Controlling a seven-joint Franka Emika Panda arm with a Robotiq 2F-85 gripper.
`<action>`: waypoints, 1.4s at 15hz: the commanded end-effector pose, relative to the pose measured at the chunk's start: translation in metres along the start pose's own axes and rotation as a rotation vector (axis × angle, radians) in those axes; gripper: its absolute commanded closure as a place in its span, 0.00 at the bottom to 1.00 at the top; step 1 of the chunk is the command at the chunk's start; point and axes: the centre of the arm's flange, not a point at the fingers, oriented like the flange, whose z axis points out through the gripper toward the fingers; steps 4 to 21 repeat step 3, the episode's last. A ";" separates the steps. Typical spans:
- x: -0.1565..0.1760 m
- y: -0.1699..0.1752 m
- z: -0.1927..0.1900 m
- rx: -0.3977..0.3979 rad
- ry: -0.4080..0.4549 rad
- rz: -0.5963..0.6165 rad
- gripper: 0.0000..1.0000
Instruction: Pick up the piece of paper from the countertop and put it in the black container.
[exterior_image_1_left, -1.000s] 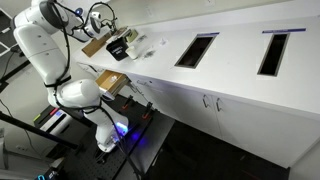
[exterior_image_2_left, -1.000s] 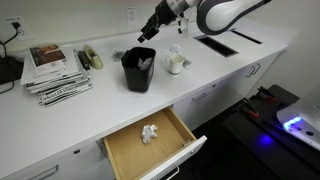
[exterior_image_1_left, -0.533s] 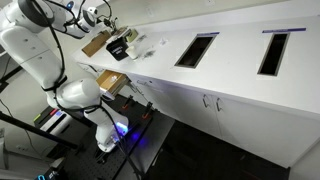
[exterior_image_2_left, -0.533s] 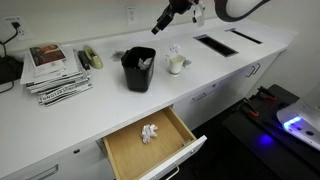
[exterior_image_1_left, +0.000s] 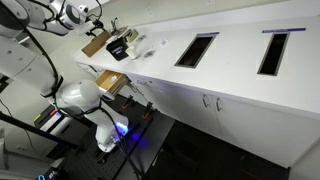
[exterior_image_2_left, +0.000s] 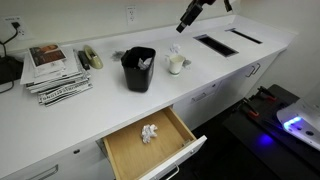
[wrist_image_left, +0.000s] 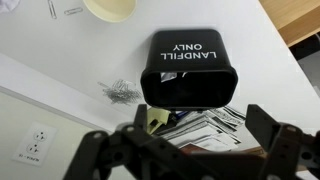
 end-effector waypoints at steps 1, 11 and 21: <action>-0.031 0.005 -0.028 0.019 -0.036 0.013 0.00; -0.041 0.006 -0.033 0.031 -0.046 0.026 0.00; -0.041 0.006 -0.033 0.031 -0.046 0.026 0.00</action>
